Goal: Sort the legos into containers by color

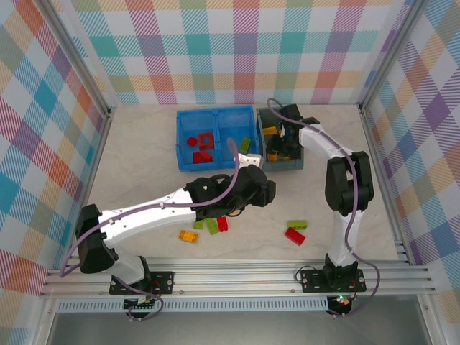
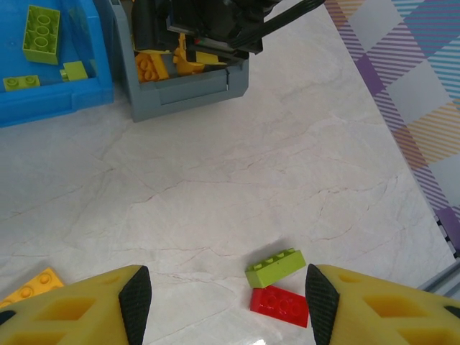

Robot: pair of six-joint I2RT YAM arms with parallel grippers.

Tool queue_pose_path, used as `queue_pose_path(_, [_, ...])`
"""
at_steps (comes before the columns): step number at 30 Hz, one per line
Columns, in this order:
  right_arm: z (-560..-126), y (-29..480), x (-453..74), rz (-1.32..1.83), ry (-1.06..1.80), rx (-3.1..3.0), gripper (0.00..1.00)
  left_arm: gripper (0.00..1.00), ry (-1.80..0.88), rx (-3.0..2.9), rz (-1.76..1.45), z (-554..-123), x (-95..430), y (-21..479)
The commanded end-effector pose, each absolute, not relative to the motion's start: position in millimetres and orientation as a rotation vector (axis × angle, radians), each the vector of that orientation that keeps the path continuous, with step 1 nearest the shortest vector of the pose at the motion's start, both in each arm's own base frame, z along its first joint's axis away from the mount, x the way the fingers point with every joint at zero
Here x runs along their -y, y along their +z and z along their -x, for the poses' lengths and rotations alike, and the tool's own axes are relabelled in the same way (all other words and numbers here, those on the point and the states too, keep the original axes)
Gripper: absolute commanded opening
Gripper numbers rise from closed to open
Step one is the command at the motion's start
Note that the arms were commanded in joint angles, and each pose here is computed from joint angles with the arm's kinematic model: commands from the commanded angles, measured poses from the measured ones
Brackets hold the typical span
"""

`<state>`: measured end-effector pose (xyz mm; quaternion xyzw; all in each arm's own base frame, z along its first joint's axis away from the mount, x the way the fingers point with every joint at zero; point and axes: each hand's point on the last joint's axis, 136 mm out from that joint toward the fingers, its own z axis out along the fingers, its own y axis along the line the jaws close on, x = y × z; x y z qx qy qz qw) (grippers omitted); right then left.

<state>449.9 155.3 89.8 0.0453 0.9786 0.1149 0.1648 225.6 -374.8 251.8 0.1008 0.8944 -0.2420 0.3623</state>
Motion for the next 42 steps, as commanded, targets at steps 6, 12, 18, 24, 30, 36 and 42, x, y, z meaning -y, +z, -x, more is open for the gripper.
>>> queue_pose_path(6, [-421,214,-146,-0.072,0.36,-2.584,0.58,0.66,-0.597,-2.349,-0.472,-201,384,221])
queue_pose_path(12, [-344,273,-126,-0.097,0.42,-2.532,0.72,0.71,-0.564,-2.392,-0.774,-154,432,169])
queue_pose_path(18, [-262,314,-103,-0.124,0.476,-2.453,0.8,0.8,-0.54,-2.552,-0.751,-132,470,108])
queue_pose_path(24, [-215,337,-79,-0.152,0.441,-2.392,0.86,1.0,-0.436,-2.575,-0.787,-128,491,85])
queue_pose_path(30, [-199,347,-71,-0.178,0.441,-2.355,0.87,1.0,-0.335,-2.571,-0.866,-133,498,63])
queue_pose_path(36, [-194,353,-69,-0.188,0.453,-2.331,0.88,1.0,-0.209,-2.557,-0.89,-144,493,45])
queue_pose_path(42, [-193,352,-68,-0.191,0.45,-2.331,0.88,1.0,-0.2,-2.561,-0.905,-147,498,31])
